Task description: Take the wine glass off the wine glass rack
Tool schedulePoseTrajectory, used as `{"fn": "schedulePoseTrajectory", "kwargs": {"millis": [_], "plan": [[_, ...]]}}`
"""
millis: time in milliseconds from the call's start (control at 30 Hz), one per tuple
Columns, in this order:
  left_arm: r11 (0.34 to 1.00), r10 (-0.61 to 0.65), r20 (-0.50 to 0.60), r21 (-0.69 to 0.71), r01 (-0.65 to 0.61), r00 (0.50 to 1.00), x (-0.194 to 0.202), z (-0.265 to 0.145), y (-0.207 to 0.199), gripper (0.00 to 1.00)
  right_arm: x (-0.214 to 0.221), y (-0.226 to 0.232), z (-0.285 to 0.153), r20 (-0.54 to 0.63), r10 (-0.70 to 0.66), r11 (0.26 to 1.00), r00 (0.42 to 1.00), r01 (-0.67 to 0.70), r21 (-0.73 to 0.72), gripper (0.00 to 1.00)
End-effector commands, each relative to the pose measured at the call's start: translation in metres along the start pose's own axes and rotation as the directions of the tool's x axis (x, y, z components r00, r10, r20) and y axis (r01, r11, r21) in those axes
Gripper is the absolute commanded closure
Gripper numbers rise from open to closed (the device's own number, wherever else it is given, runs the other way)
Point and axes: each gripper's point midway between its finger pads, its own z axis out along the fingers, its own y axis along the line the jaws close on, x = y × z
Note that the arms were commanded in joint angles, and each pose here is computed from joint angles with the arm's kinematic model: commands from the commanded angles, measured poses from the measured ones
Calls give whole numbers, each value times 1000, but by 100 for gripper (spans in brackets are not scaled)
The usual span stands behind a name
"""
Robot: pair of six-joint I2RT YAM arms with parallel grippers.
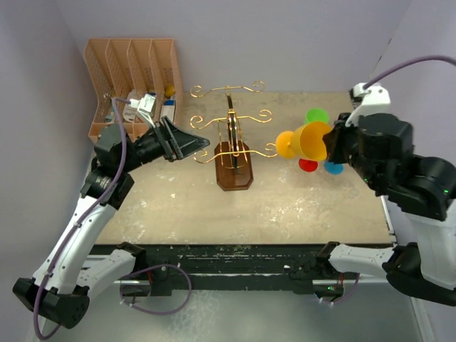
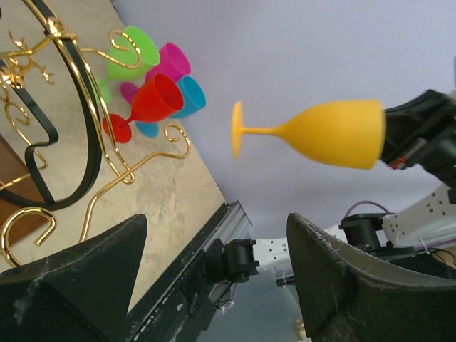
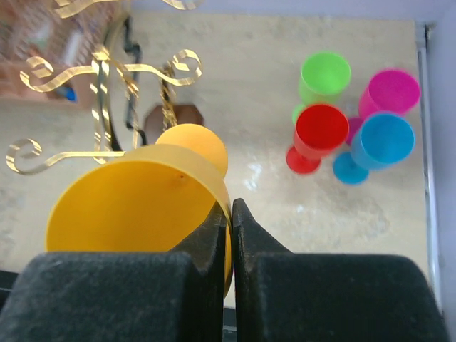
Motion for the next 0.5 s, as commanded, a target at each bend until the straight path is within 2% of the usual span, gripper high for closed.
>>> {"fn": "schedulePoseTrajectory", "kwargs": {"millis": [0, 267, 367, 467], "plan": [[988, 149, 93, 19, -152, 984, -19, -16, -27, 18, 43, 6, 32, -108, 35, 999, 994, -31, 41, 100], [980, 198, 118, 14, -201, 973, -19, -31, -38, 19, 127, -6, 77, -305, 100, 995, 947, -88, 52, 100], [978, 204, 131, 15, -207, 970, -20, -35, -42, 20, 145, -25, 92, -325, 162, 986, 932, -138, 96, 100], [977, 210, 128, 13, -213, 969, -19, -37, -43, 20, 139, -29, 89, -294, 182, 983, 938, -161, 94, 100]]}}
